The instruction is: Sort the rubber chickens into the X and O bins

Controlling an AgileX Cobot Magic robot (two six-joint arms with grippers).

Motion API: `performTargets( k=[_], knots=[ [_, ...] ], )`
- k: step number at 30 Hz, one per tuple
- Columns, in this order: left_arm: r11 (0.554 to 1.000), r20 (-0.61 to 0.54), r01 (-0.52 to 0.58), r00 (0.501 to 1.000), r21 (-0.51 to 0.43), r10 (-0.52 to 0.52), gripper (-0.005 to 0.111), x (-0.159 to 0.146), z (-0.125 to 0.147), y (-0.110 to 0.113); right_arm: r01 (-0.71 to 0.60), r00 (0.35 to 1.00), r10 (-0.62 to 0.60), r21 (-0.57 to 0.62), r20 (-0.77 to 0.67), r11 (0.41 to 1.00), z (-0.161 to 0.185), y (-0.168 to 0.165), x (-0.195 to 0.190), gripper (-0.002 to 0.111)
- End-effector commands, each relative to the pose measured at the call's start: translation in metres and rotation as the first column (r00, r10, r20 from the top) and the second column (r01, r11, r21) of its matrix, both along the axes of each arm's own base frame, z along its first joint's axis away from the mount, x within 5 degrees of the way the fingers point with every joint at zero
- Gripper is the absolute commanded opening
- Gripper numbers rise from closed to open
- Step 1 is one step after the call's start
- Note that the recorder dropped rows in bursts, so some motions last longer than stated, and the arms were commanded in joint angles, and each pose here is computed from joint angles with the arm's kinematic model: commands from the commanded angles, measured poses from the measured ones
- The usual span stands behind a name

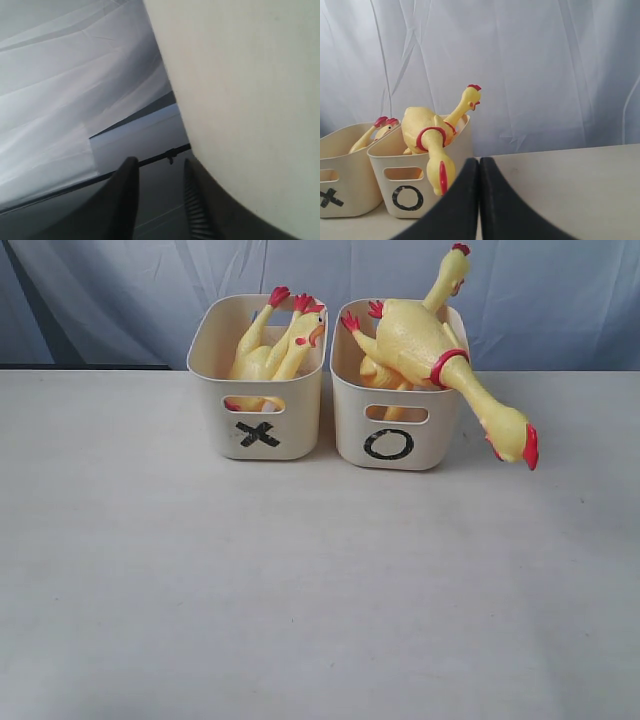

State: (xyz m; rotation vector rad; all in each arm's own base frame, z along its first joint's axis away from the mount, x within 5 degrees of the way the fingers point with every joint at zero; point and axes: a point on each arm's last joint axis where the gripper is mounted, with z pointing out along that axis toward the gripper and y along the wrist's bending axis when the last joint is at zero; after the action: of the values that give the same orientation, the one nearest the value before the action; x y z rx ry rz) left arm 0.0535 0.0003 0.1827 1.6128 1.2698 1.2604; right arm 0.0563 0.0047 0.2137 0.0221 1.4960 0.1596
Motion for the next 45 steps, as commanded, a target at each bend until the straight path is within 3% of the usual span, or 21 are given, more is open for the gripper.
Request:
performTargets(
  k=[1,3,5,7,9,10,11,12,18,21,22,26,28,30,35,36,42,45],
  knots=[
    [0.952,0.265,-0.017,0.959,-0.306,0.103,0.030,0.003,0.023,0.002,0.007,1.000,-0.007,-0.001,-0.006,1.000,-0.002,0.000,0.000,0.000],
    [0.834,0.296,0.010,0.937,-0.552,0.184,0.030,0.003,0.028,0.003,0.007,1.000,-0.007,-0.001,-0.007,1.000,-0.002,0.000,0.000,0.000],
    [0.651,0.295,0.056,0.918,-0.757,0.264,0.030,0.002,0.032,0.005,0.007,1.000,-0.007,-0.001,-0.014,1.000,-0.003,0.000,0.000,0.000],
    [0.372,0.230,0.100,0.918,-0.923,0.323,0.030,0.002,0.032,0.005,0.008,1.000,-0.008,-0.002,-0.026,1.000,-0.004,0.000,0.000,0.000],
    [0.089,0.147,0.124,0.927,-0.988,0.345,0.030,0.002,0.032,0.005,0.008,0.999,-0.008,-0.003,-0.037,1.000,-0.005,-0.001,0.000,0.000],
    [-0.021,0.112,0.127,0.932,-0.992,0.345,0.030,0.002,0.031,0.004,0.008,0.999,-0.009,-0.004,-0.041,1.000,-0.005,-0.001,0.000,0.000],
    [-0.067,0.095,0.125,0.935,-0.990,0.341,0.030,0.003,0.031,0.004,0.008,0.999,-0.009,-0.004,-0.044,1.000,-0.005,-0.001,0.000,0.000],
    [-0.084,0.091,0.126,0.935,-0.988,0.342,0.030,0.003,0.031,0.004,0.008,0.999,-0.009,-0.004,-0.044,1.000,-0.005,-0.001,0.000,0.000],
    [-0.047,0.100,0.124,0.935,-0.991,0.341,0.030,0.003,0.031,0.004,0.009,0.999,-0.009,-0.004,-0.045,1.000,-0.006,-0.001,0.000,0.000],
    [-0.055,0.058,0.078,0.950,-0.995,0.305,0.030,0.003,0.027,0.001,0.008,0.999,-0.008,-0.002,-0.046,1.000,-0.006,-0.001,0.000,0.000],
    [-0.077,0.035,0.060,0.956,-0.995,0.290,0.030,0.003,0.025,-0.001,0.008,0.999,-0.007,0.005,-0.046,1.000,-0.006,-0.001,0.000,0.000],
    [-0.333,-0.121,-0.047,0.971,-0.942,0.206,0.030,0.003,0.017,-0.008,0.007,0.999,-0.007,0.011,-0.047,1.000,-0.006,0.000,0.000,0.000],
    [-0.363,-0.165,-0.092,0.970,-0.927,0.176,0.030,0.002,0.013,-0.011,0.007,0.999,-0.007,0.011,-0.047,1.000,-0.006,0.000,0.000,0.000],
    [-0.312,-0.167,-0.104,0.969,-0.944,0.183,0.030,0.002,0.012,-0.010,0.007,0.999,-0.007,0.011,-0.049,1.000,-0.006,0.000,0.000,0.000],
    [-0.108,-0.123,-0.099,0.963,-0.989,0.241,0.030,0.002,0.011,-0.006,0.008,0.997,-0.007,0.009,-0.074,1.000,-0.008,-0.001,0.000,0.000],
    [-0.093,-0.121,-0.101,0.962,-0.991,0.245,0.030,0.002,0.011,-0.005,0.009,0.996,-0.008,0.007,-0.092,1.000,-0.010,-0.001,0.000,0.000],
    [-0.094,-0.121,-0.101,0.962,-0.990,0.245,0.030,0.002,0.011,-0.005,0.012,0.969,-0.014,-0.006,-0.247,1.000,-0.024,-0.001,-0.001,0.000],
    [-0.147,-0.135,-0.101,0.960,-0.984,0.245,0.030,0.002,0.011,-0.005,0.014,0.964,-0.022,-0.032,-0.267,0.999,-0.026,-0.002,-0.002,0.000]
  ],
)
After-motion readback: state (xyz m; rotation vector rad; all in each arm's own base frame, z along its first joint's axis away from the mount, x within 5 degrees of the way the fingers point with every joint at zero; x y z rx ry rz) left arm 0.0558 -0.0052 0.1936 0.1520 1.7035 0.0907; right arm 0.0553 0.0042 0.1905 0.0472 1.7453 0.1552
